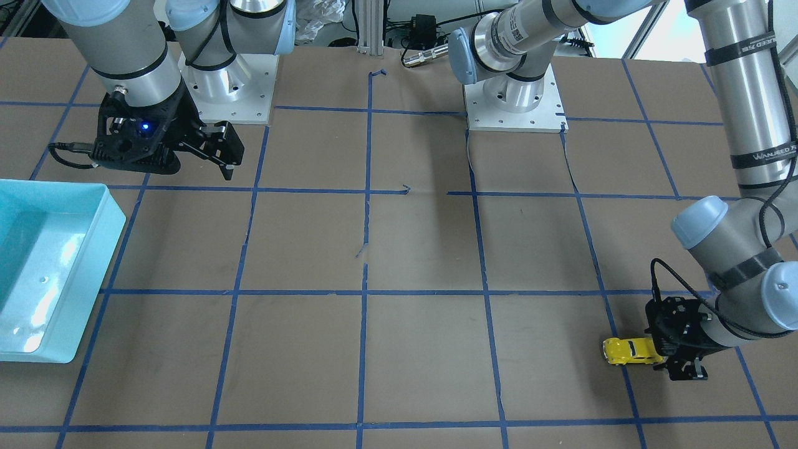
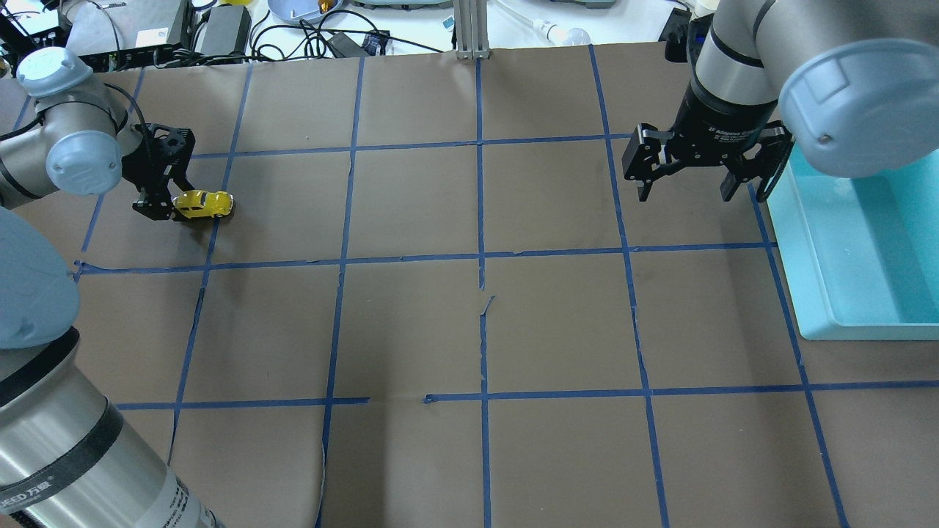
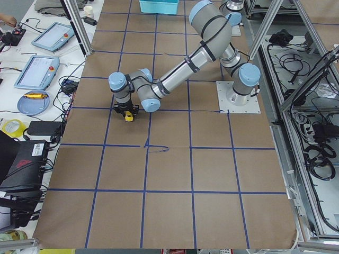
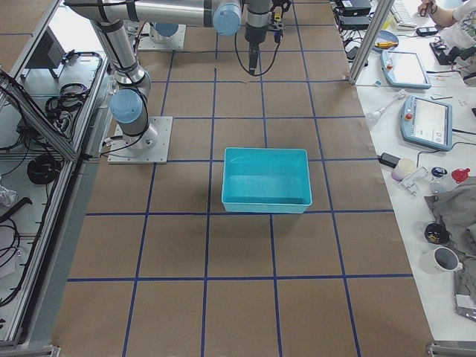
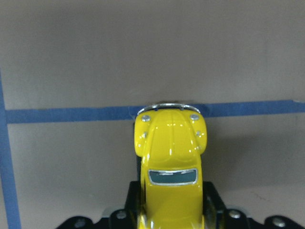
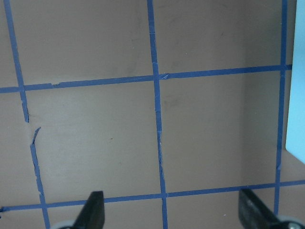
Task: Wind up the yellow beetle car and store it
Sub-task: 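Release the car with the left gripper, letting it roll forward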
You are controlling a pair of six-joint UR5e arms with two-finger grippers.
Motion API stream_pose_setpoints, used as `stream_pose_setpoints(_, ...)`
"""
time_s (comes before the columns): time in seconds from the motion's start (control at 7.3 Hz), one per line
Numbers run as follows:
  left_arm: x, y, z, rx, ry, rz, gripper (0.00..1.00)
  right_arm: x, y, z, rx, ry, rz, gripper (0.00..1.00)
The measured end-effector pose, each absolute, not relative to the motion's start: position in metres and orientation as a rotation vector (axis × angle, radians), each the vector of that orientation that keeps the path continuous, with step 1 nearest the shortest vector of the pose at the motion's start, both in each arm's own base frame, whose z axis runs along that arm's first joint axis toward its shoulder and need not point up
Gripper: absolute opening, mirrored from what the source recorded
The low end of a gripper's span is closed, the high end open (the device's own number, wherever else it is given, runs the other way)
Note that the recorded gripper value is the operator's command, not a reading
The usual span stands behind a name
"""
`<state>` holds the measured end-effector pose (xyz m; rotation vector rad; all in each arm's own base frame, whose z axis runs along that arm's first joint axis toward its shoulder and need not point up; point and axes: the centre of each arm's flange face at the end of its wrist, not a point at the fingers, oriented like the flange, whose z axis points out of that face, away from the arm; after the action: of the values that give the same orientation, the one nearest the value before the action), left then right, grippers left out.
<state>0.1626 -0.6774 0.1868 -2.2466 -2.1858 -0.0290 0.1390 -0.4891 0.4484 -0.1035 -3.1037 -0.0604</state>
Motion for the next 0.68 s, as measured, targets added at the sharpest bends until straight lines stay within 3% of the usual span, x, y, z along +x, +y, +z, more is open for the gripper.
stream_pose_setpoints(0.68,0.1622,-0.6771,0.1888,-2.246,-2.189,-0.029,1.0,0.1389,-0.489,0.4484,-0.102,-3.102,-0.06,1.0)
